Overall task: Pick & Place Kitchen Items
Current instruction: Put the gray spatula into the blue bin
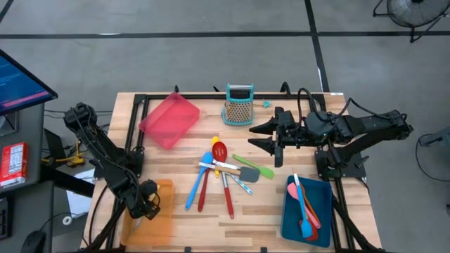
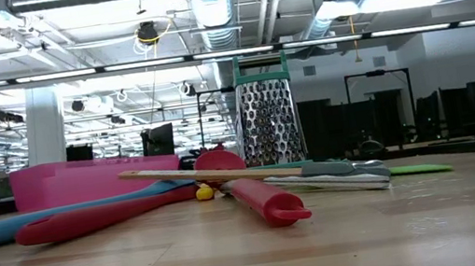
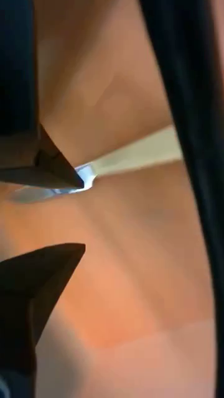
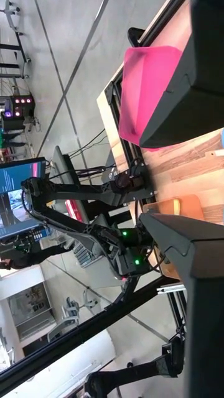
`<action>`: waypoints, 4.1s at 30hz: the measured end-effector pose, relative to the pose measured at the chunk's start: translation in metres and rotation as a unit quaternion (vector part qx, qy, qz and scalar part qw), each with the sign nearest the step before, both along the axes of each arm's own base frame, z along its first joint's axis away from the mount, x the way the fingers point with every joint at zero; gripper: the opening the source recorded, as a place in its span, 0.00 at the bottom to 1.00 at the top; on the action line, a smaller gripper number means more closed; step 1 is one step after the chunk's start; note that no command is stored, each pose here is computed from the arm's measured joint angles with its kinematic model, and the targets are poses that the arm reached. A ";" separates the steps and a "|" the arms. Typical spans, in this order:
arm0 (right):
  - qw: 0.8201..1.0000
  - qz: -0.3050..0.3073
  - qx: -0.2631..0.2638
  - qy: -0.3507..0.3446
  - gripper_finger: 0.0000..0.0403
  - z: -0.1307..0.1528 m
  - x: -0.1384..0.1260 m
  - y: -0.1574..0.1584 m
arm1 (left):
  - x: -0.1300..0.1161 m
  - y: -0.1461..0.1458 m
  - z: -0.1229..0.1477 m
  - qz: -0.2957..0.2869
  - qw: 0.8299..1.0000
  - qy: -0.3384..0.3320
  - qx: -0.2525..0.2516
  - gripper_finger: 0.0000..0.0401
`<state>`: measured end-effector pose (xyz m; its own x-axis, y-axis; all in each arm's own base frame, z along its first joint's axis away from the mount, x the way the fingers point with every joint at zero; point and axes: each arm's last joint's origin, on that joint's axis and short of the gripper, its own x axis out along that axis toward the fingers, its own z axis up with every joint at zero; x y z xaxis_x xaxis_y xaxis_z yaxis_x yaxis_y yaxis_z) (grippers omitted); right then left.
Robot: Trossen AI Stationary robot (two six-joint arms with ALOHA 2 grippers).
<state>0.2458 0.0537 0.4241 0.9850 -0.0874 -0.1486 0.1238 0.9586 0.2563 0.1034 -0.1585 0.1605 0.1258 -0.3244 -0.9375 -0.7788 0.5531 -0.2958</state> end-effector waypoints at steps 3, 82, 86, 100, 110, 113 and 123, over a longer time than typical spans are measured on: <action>1.000 0.000 0.000 0.000 0.45 0.000 0.000 0.000 | -0.001 0.000 0.010 -0.007 0.999 -0.007 -0.037 0.40; 0.999 0.011 0.043 -0.018 0.45 0.007 -0.012 0.005 | 0.177 0.136 0.040 -0.326 0.813 -0.316 0.366 0.61; 0.999 0.010 0.040 -0.008 0.45 0.005 -0.012 0.005 | 0.183 0.135 0.034 -0.346 0.796 -0.315 0.384 0.61; 0.999 0.009 0.036 0.007 0.45 0.002 -0.013 0.005 | 0.193 0.134 0.000 -0.385 0.802 -0.265 0.372 0.61; 0.999 0.009 0.035 0.010 0.45 0.002 -0.013 0.005 | 0.196 0.132 -0.017 -0.403 0.806 -0.240 0.362 0.59; 0.999 0.009 0.035 0.011 0.45 0.002 -0.013 0.005 | 0.196 0.130 -0.019 -0.406 0.806 -0.237 0.360 0.55; 0.999 0.009 0.035 0.011 0.45 0.002 -0.013 0.005 | 0.195 0.131 -0.020 -0.406 0.804 -0.228 0.369 0.37</action>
